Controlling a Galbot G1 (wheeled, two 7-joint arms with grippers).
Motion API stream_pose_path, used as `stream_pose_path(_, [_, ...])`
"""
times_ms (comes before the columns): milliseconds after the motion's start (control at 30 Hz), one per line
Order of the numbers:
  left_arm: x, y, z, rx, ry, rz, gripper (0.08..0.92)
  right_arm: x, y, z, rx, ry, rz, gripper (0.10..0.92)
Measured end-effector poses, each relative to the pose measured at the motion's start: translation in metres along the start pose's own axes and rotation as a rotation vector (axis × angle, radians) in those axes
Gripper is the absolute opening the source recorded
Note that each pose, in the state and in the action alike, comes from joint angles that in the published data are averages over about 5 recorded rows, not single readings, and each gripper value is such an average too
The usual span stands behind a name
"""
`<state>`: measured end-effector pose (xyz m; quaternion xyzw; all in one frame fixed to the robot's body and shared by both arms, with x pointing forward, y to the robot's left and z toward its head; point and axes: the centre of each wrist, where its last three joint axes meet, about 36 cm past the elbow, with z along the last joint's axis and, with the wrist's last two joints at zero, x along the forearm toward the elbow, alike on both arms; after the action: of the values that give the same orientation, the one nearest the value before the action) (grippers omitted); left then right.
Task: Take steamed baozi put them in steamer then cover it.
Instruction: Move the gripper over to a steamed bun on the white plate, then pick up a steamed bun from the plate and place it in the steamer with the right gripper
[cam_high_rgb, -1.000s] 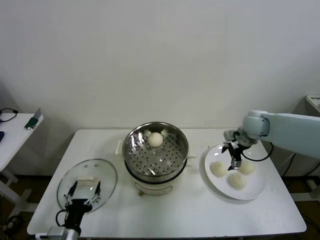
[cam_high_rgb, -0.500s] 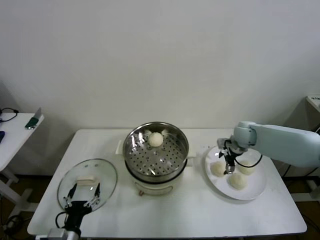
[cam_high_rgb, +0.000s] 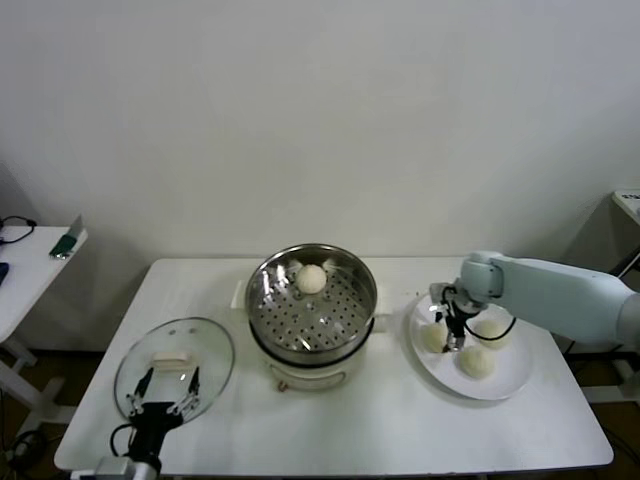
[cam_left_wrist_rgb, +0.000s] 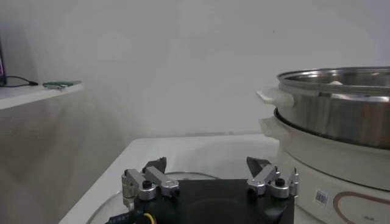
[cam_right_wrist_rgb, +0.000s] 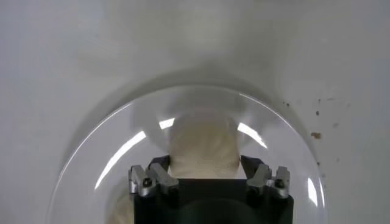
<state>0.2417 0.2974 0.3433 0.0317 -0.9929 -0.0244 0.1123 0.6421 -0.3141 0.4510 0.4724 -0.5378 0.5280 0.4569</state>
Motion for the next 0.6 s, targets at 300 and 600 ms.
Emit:
stream_pose_path(300, [0.0, 0.0, 0.001, -0.001, 0.007, -0.002, 0.823, 0.009, -0.006, 0.003, 0.029, 0.008, 0.013, 0.688])
stream_pose_path(600, [0.001, -0.001, 0.001, -0.006, 0.012, 0.0, 0.823, 0.079, -0.031, 0.0, 0.072, -0.023, 0.04, 0.687])
